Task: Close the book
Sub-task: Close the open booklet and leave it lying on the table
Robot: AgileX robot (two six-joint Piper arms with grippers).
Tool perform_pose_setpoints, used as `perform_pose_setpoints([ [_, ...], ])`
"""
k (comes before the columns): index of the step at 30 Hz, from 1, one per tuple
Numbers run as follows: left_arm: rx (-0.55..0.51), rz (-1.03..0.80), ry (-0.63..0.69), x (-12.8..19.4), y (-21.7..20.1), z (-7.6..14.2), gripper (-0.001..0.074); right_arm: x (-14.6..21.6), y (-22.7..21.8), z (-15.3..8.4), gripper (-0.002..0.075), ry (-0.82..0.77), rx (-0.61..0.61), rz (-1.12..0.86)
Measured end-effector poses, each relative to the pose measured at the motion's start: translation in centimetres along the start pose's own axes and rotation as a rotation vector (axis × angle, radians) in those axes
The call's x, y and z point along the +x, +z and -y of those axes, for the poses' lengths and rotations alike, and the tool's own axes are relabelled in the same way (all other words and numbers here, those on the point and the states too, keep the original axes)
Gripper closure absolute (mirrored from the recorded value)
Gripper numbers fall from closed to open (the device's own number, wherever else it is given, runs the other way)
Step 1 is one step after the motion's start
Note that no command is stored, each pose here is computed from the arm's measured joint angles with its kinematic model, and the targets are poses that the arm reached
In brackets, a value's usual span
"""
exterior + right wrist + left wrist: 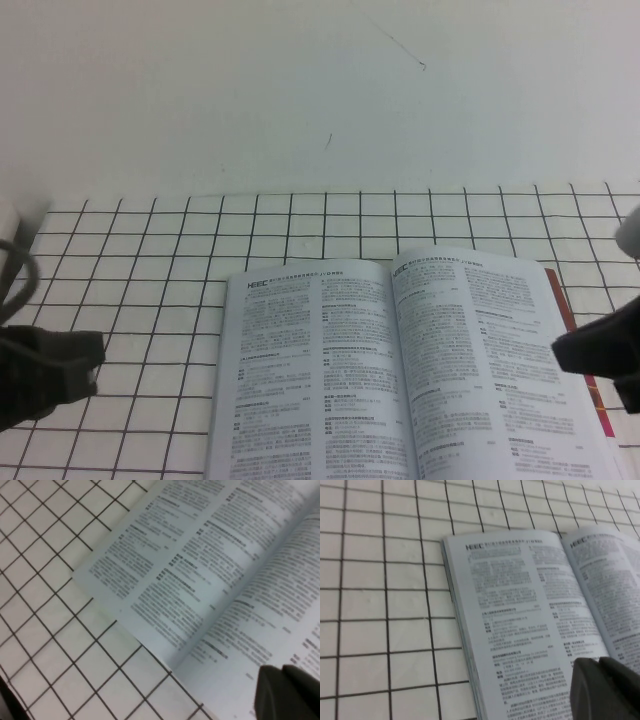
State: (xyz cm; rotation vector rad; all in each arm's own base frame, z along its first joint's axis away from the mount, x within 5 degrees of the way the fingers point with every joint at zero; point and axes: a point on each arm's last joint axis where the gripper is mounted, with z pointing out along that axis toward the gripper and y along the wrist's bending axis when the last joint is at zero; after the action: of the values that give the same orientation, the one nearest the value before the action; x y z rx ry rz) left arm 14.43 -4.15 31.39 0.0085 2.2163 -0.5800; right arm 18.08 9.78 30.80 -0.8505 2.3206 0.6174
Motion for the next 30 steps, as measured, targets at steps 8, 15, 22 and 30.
perform_pose_setpoints([
  [8,0.017,-0.224,-0.110,0.2,5.7,-1.7,0.0738,-2.6,6.4,1.4,0.0729,0.014,-0.124,-0.111],
  [15,-0.024,-0.279,-0.250,0.4,9.9,-3.6,0.0738,-3.4,12.7,1.8,0.0729,-0.008,-0.133,-0.202],
  [22,-0.065,-0.324,-0.347,1.2,13.0,-5.2,0.0738,-4.2,17.4,4.1,0.0729,-0.009,-0.078,-0.288],
  [30,-0.035,-0.354,-0.315,2.2,16.0,-6.3,0.0738,-2.7,21.3,6.6,0.0729,0.000,0.015,-0.448],
])
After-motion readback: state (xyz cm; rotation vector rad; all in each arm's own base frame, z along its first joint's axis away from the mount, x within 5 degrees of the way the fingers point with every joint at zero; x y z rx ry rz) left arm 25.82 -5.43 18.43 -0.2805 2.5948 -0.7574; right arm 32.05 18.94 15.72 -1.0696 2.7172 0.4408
